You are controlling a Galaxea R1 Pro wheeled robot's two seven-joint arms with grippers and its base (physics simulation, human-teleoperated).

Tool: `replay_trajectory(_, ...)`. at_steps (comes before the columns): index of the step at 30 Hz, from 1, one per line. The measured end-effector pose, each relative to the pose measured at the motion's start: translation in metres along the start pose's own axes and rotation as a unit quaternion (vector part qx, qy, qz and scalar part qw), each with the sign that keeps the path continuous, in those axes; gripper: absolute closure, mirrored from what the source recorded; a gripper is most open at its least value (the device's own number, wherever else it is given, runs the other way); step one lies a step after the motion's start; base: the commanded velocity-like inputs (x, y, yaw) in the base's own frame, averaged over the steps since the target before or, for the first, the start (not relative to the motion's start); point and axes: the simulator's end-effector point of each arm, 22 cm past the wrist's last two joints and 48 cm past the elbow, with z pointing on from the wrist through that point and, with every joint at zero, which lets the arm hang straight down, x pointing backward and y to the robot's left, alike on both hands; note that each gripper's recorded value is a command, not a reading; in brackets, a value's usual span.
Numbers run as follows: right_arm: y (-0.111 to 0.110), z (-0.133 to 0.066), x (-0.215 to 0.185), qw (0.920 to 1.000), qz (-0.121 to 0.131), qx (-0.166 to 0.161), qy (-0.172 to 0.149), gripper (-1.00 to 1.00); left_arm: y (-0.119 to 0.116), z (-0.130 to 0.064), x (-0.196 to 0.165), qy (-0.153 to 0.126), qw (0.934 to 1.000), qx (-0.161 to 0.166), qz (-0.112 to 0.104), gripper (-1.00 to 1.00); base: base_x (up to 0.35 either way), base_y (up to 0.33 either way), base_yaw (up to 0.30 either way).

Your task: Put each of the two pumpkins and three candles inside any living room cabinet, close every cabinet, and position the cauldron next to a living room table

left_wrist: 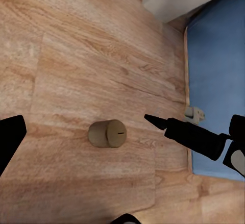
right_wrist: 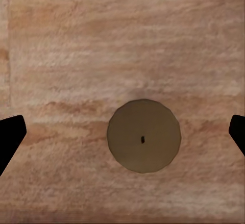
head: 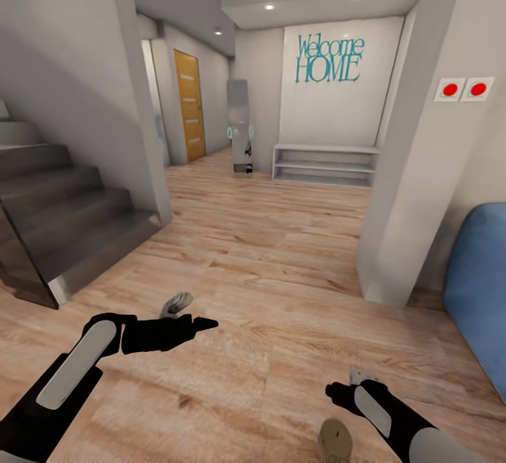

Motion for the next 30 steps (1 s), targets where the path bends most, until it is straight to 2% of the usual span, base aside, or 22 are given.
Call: replay_trajectory(30, -0.016, 0.040, 0.053, 0.9981, -0.001, 0.019, 0.058, -1.00, 0.044, 0.040, 0.026, 0.044, 0.9981, -0.014, -0.040, -1.00, 0.000, 0.000, 0.000)
